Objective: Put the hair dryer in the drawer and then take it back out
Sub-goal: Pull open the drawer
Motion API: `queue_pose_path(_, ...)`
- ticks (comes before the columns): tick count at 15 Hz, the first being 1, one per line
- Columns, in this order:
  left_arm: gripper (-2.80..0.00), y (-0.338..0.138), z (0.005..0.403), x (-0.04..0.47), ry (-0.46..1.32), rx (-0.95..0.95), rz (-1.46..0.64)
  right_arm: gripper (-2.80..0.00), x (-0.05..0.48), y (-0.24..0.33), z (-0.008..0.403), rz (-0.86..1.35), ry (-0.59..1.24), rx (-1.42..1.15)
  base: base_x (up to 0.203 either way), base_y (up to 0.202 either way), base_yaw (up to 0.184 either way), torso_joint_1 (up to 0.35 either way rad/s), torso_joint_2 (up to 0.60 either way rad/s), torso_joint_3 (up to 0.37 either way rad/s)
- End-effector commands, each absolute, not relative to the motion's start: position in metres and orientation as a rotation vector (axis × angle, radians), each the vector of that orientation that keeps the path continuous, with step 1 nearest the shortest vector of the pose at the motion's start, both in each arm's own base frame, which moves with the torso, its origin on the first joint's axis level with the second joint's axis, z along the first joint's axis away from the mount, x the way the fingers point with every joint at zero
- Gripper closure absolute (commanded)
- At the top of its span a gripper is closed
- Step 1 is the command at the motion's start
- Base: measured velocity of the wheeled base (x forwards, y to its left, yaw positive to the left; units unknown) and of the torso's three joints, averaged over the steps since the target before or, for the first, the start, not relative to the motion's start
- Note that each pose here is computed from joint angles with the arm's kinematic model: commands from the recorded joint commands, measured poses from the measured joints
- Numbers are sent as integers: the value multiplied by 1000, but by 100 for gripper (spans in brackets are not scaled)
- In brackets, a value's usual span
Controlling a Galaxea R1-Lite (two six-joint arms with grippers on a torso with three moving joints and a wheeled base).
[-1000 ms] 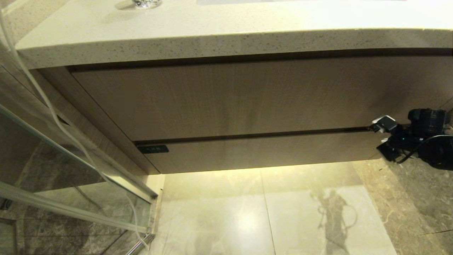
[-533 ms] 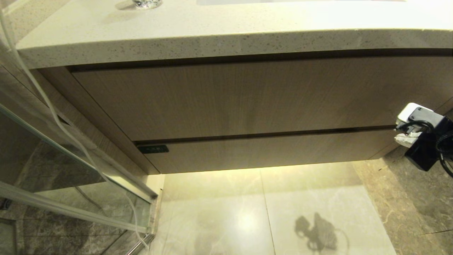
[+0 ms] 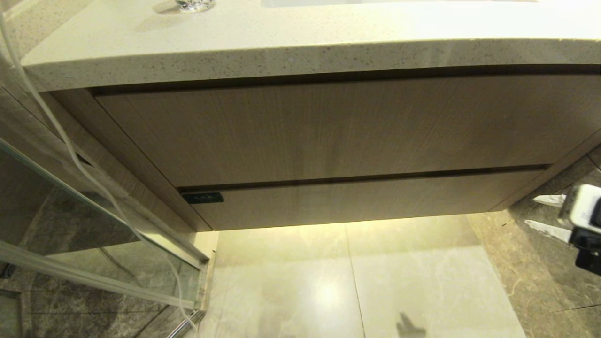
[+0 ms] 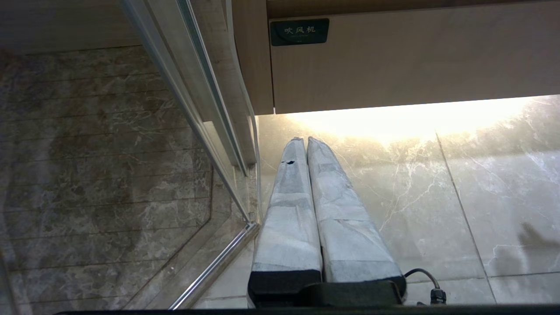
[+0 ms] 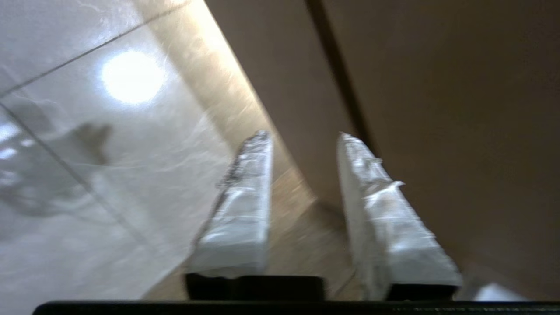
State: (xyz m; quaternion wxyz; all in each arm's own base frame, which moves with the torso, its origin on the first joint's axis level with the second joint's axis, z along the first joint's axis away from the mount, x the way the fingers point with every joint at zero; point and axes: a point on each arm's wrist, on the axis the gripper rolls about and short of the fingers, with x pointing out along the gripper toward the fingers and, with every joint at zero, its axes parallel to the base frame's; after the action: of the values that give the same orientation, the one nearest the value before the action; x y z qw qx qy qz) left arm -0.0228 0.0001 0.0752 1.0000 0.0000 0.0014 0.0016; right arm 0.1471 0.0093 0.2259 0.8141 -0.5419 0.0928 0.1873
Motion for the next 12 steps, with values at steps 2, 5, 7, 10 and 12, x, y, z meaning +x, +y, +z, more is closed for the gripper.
queue_pose_path(2, 0, 0, 75, -23, 3, 0, 3, -280, 117, 18, 234, 465, 13, -1287, 0, 0, 0, 0, 0, 0)
queue_pose_path(5, 0, 0, 75, -23, 2, 0, 3, -280, 166, 33, 208, 680, 17, -1316, 0, 0, 0, 0, 0, 0)
queue_pose_path(7, 0, 0, 75, -23, 3, 0, 3, -280, 192, 42, 193, 776, -31, -1324, 0, 0, 0, 0, 0, 0)
queue_pose_path(10, 0, 0, 75, -23, 3, 0, 5, -280, 221, 51, 174, 886, -67, -1324, 0, 0, 0, 0, 0, 0)
queue_pose_path(12, 0, 0, 75, -23, 2, 0, 5, -280, 254, 58, 151, 958, -64, -1308, 0, 0, 0, 0, 0, 0)
